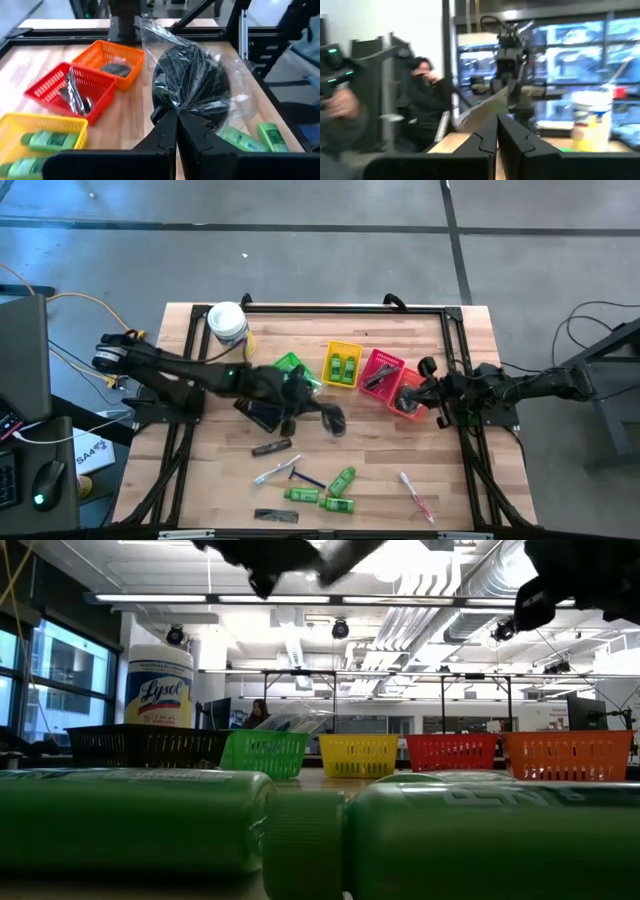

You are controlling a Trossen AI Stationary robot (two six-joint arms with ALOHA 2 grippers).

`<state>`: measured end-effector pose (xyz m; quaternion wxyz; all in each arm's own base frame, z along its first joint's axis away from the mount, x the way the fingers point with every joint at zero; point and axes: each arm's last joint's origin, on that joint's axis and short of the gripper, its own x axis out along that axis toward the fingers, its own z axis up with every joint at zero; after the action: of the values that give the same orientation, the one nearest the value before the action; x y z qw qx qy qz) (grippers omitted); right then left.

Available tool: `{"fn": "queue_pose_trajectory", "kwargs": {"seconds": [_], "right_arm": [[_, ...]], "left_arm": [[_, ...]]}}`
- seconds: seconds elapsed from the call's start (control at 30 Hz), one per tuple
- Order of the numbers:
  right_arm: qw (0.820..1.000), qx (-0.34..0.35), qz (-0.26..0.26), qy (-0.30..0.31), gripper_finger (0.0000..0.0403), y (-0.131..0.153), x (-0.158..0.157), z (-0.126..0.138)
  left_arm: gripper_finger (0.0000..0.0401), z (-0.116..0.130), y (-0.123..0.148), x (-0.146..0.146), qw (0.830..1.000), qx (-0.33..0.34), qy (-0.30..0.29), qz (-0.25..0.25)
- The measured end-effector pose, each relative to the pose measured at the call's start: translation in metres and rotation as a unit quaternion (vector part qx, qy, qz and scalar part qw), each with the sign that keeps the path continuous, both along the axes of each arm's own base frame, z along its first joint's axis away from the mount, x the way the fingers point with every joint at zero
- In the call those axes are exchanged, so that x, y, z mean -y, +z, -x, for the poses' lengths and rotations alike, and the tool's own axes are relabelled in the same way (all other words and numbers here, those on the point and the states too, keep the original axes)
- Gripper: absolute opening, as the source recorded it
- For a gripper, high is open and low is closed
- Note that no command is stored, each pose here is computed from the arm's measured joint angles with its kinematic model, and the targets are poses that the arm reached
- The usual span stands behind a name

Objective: Pick & Place Travel size toiletries
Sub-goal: Put the black hair brush into the orange bin

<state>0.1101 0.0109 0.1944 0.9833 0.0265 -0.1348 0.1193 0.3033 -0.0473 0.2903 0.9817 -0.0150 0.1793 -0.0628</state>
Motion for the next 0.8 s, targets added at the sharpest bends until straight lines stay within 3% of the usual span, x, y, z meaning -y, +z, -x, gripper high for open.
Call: {"fn": "queue_pose_trajectory", "kwargs": {"seconds": [0.1, 0.3, 0.6, 0.7, 0.8], "right_arm": [[1.0, 0.009, 0.009, -0.025, 0.0005, 0.002, 0.001, 0.0], [1.0, -0.009, 0.016, -0.014, 0.0005, 0.012, 0.001, -0.001], [0.992, -0.083, -0.064, -0.065, 0.0009, 0.001, 0.004, -0.004], [0.989, -0.093, -0.089, -0.071, 0.0032, 0.0, 0.005, -0.007], [0.988, -0.092, -0.108, -0.069, 0.0084, 0.001, 0.005, -0.011]], "left_arm": [[0.0, -0.013, -0.004, -0.018, 0.999, 0.023, -0.015, 0.016], [0.0, -0.041, -0.022, -0.047, 0.999, 0.013, -0.021, 0.036], [0.0, -0.07, -0.014, -0.053, 0.999, 0.026, -0.028, 0.009], [0.0, -0.072, -0.005, -0.056, 0.999, 0.034, 0.007, -0.016], [0.0, -0.073, -0.002, -0.058, 0.998, 0.017, 0.046, -0.049]]}}
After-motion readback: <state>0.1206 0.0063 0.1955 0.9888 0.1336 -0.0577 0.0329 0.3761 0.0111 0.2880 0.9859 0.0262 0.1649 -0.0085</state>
